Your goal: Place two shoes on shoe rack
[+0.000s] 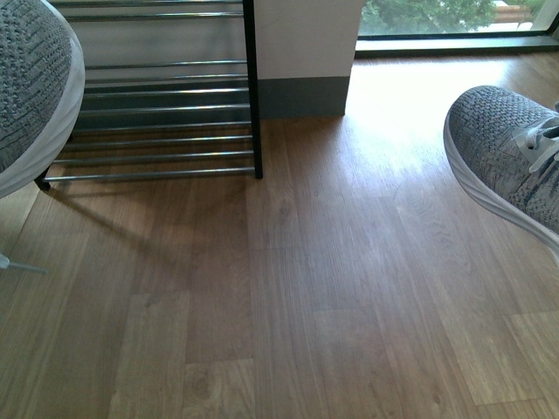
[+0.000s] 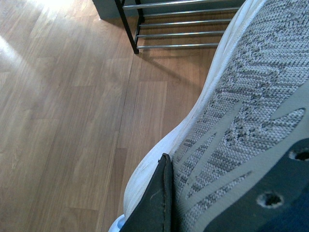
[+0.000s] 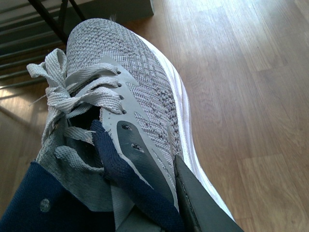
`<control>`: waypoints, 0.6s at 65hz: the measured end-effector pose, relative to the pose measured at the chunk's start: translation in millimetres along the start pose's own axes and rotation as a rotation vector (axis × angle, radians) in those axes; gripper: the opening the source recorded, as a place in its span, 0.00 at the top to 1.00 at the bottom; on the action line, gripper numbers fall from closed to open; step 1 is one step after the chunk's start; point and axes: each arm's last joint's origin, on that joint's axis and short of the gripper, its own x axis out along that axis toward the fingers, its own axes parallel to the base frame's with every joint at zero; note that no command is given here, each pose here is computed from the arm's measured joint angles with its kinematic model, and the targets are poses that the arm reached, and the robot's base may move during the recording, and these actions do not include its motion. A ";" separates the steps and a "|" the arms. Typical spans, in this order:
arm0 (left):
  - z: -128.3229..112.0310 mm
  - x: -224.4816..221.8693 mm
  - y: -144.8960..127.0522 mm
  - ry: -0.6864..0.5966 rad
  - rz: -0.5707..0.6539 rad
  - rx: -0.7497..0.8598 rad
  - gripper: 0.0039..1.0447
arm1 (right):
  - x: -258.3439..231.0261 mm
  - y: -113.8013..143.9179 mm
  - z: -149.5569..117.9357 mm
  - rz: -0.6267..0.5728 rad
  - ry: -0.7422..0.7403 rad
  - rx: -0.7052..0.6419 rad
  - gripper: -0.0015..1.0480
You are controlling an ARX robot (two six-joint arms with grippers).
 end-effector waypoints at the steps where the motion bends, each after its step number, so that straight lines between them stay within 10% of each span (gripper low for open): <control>1: 0.0 0.0 0.0 0.000 -0.001 0.000 0.99 | 0.0 0.0 0.0 0.000 0.000 0.000 0.99; 39: -0.1 0.1 0.5 0.000 0.012 -0.001 0.99 | -0.1 1.5 0.1 0.020 0.001 -0.003 0.99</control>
